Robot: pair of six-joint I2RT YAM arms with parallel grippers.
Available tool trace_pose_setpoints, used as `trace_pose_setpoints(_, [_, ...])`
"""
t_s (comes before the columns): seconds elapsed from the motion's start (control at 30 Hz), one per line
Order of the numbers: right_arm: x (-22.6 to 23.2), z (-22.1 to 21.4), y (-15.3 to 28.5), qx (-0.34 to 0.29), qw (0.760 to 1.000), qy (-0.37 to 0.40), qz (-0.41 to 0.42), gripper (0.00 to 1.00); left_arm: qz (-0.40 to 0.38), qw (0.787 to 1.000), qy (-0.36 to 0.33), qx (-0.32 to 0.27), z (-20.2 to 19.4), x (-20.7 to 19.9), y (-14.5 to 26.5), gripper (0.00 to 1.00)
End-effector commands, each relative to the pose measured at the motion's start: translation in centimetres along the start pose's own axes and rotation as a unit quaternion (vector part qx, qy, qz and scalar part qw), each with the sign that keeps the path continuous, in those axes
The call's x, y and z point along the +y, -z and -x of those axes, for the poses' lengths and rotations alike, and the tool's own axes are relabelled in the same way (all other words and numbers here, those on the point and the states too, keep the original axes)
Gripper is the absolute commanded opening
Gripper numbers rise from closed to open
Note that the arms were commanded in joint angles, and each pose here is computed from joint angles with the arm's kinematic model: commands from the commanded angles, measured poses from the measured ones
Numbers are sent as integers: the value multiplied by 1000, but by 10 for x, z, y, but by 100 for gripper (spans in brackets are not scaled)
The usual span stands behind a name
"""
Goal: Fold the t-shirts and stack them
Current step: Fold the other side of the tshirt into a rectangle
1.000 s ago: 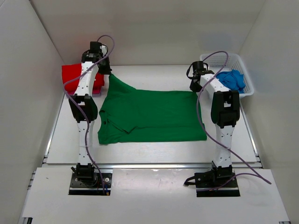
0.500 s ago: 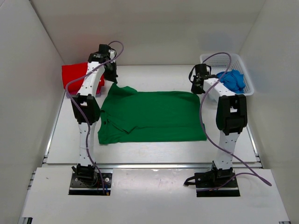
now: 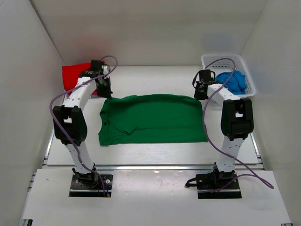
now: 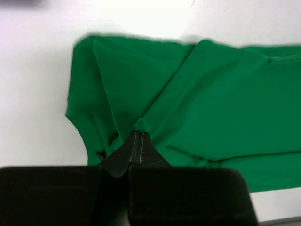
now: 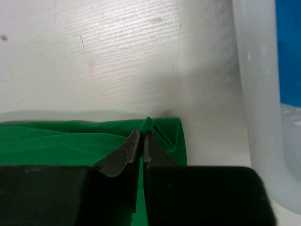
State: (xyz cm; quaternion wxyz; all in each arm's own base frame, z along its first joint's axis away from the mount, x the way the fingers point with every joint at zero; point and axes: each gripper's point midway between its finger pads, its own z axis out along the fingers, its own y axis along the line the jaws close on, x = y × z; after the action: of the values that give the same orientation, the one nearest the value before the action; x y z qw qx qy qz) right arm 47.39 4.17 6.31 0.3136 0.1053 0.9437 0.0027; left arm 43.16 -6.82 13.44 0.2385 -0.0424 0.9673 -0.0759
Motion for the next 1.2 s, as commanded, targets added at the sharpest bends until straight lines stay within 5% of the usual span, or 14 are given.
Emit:
trace_pose_setpoints(0.0, [3, 18, 21, -40, 999, 7, 14, 0, -40, 998, 3, -49, 1, -9, 0, 0])
trace_pose_setpoints(0.4, [-11, -22, 61, -32, 999, 13, 20, 0, -82, 989, 21, -118, -34, -5, 19, 0])
trace_pose_setpoints(1.17, [-27, -60, 78, -13, 999, 12, 33, 0, -54, 991, 29, -123, -59, 28, 38, 0])
